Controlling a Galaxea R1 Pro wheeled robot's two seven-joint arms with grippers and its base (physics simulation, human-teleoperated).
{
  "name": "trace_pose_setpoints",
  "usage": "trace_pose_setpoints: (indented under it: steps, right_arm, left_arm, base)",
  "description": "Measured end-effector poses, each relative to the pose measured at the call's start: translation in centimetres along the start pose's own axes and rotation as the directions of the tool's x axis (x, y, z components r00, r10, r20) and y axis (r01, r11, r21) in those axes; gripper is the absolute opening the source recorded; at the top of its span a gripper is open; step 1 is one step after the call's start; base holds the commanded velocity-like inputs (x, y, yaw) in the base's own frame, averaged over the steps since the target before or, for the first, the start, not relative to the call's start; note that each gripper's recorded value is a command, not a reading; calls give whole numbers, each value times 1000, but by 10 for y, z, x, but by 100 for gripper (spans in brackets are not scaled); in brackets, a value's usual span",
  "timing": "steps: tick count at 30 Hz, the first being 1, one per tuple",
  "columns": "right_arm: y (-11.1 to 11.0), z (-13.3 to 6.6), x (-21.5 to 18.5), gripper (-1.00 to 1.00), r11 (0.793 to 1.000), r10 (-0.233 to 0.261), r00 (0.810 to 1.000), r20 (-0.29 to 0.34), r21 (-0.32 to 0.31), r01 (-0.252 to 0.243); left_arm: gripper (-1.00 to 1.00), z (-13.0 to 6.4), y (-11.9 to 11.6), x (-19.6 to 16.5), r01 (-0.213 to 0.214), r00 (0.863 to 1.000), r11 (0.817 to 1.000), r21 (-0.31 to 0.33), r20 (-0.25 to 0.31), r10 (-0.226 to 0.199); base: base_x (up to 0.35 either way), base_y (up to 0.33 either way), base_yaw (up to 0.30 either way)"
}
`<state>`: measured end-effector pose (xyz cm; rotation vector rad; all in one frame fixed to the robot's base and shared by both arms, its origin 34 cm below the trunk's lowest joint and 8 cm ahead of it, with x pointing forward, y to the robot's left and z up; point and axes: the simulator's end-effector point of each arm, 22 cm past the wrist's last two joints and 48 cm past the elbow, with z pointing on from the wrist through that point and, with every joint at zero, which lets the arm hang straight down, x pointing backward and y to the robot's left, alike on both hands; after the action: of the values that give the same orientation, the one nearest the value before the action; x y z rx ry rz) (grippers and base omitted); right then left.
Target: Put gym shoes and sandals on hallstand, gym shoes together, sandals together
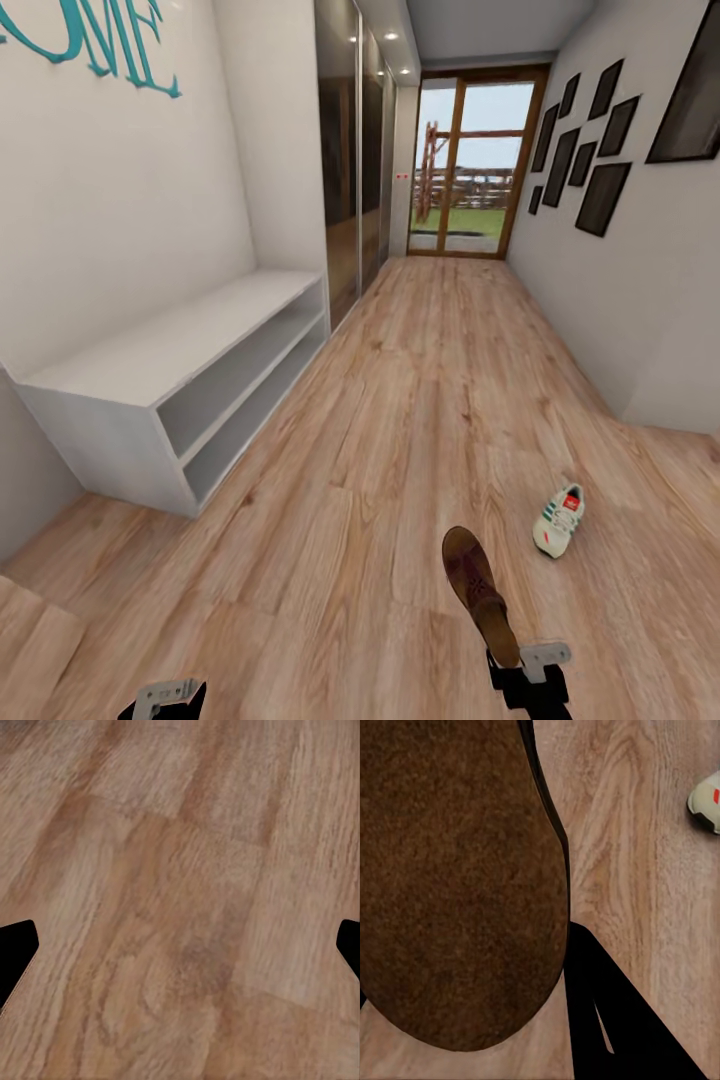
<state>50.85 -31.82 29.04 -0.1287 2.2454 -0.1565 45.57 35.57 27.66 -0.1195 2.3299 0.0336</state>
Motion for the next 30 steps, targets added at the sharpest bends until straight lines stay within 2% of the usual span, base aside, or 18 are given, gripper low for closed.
trace_pose_setpoints:
  steps: [30]
  right_arm:
    - [-3,-2,-20,-100,1000,3,999,41,6,-3]
  left_arm:
    - [100,-2,-1,-20,4,999,1000,3,43,-4]
  base:
    - [337,0,0]
